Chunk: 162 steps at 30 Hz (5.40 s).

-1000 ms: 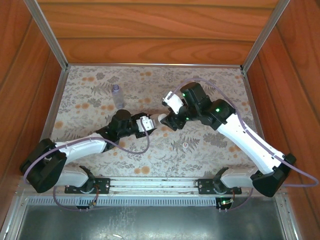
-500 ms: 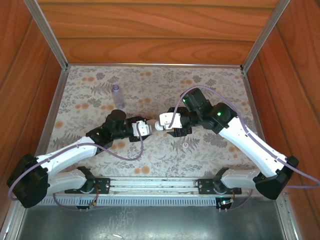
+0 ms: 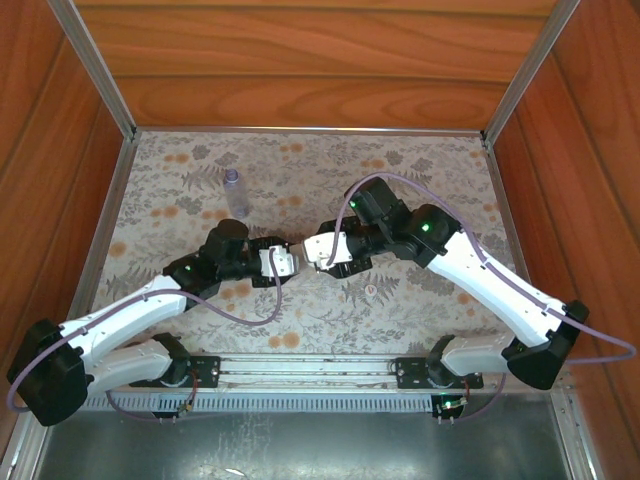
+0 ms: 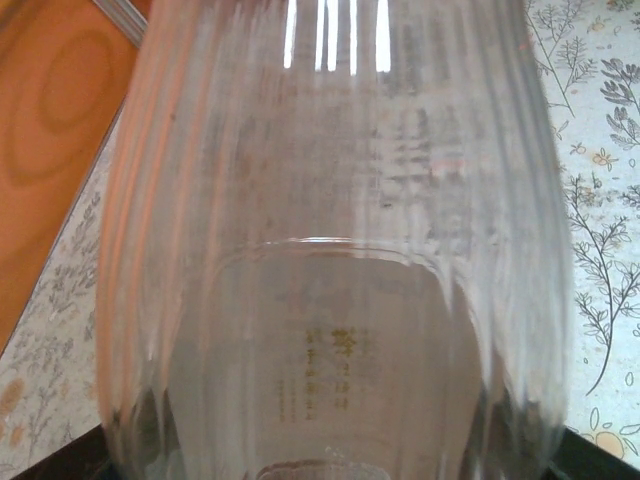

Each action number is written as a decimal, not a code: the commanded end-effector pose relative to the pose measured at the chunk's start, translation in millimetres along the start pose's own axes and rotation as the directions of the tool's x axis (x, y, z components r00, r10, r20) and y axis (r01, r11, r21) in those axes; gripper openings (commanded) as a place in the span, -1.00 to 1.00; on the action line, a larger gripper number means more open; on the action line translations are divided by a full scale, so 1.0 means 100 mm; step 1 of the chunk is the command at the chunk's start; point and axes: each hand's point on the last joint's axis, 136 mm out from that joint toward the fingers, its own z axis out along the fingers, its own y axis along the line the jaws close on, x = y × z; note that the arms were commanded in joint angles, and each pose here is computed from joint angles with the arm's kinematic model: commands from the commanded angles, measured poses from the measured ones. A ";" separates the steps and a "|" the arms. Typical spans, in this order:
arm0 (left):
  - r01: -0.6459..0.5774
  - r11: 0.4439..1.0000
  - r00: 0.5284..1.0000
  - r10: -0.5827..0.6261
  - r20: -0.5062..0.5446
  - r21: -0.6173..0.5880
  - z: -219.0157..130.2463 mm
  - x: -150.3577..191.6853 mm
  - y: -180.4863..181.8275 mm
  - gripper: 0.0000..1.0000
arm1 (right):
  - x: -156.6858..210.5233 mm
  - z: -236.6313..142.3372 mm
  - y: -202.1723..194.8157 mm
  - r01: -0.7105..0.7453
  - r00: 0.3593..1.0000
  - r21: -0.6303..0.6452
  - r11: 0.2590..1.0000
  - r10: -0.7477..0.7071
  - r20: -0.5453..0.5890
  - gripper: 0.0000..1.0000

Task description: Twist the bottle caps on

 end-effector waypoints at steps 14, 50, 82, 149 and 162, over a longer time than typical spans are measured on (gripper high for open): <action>-0.060 0.998 0.998 0.061 -0.013 0.009 -0.10 -0.10 0.07 0.21 | -0.10 0.09 -0.04 0.006 0.999 -0.016 1.000 -0.006 0.034 -0.28; -0.146 0.989 0.984 0.145 -0.100 -0.001 -0.05 0.16 0.00 0.20 | 0.06 0.10 0.00 -0.329 0.942 0.133 0.935 0.315 0.119 0.53; -0.125 0.987 0.988 0.133 -0.079 0.097 -0.01 0.21 -0.27 0.20 | -0.15 0.35 0.20 -0.024 0.999 -0.053 0.998 0.025 0.026 -0.02; 0.285 0.901 0.891 -0.375 0.257 0.327 -0.19 -0.77 -0.07 0.95 | -0.20 -0.04 -0.27 -0.643 0.694 0.038 0.765 0.561 0.451 0.06; 0.572 0.797 0.796 -0.483 0.364 -0.194 -0.27 -0.22 0.55 1.00 | 0.92 -0.06 -1.29 -0.854 0.520 0.398 0.336 0.601 0.607 0.06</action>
